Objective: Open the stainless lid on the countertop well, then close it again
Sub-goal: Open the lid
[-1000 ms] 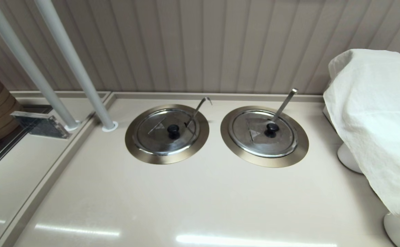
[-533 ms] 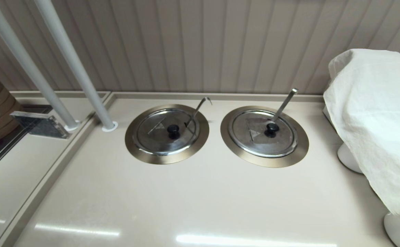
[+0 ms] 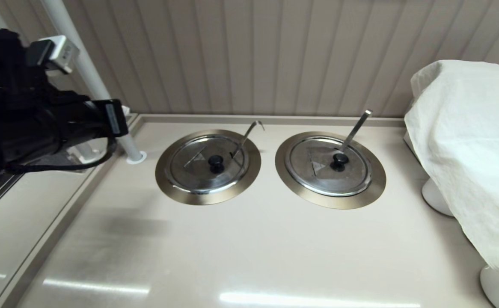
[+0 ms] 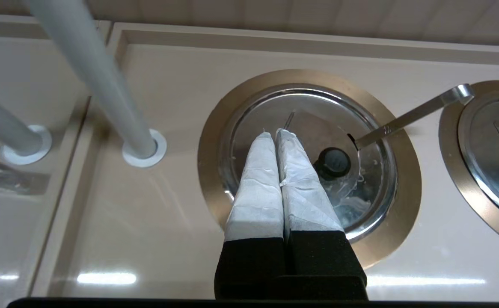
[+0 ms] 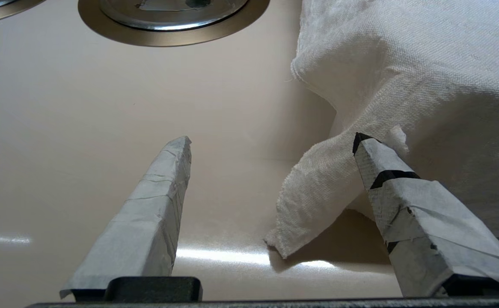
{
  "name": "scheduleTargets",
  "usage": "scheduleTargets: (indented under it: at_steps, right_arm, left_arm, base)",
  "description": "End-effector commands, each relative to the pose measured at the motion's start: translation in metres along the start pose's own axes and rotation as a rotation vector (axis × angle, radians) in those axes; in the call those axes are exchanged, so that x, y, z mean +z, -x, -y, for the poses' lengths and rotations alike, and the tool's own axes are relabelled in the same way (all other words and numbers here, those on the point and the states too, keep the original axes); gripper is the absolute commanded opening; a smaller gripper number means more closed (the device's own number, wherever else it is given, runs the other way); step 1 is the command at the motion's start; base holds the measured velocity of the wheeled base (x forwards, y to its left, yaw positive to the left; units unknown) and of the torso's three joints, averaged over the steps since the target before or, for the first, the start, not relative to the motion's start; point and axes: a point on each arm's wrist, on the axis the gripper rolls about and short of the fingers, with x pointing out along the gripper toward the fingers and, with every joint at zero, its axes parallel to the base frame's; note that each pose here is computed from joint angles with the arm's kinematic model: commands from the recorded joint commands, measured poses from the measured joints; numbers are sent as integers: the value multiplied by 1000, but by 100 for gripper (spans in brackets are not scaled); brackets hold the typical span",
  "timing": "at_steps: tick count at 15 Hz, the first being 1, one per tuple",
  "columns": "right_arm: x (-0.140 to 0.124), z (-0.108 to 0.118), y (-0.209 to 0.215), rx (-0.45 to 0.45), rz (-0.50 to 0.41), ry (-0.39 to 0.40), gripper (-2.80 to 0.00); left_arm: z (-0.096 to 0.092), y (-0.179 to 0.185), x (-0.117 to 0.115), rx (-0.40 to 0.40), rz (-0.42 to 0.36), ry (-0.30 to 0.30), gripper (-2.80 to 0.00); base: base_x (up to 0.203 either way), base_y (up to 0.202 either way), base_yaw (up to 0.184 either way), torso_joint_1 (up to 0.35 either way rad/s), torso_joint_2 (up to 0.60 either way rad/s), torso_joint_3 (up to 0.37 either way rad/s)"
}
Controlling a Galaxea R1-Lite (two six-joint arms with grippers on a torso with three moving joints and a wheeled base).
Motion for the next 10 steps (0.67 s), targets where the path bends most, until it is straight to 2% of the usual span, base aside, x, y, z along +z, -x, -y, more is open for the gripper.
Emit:
scheduleTargets:
  at_steps: [1,5,8,10]
  right_arm:
    - [0,0,0,0,1,1,0]
    - [0,0,0,0,1,1,0]
    - [0,0,0,0,1,1,0]
    - [0,0,0,0,1,1,0]
  left_arm:
    - [14,-47,-29,-13,-74,-15,-280]
    - [35,-76,-52,-60,-65,-15,-280]
    - [51,-75,-81,-84,-133,-29,-280]
    - [56,-86,-85,-49,-60,-14,-280]
  base:
    - [0,0,0,0,0,0]
    - [0,0,0,0,0,0]
    - [0,0,0,0,0,0]
    - [0,0,0,0,0,0]
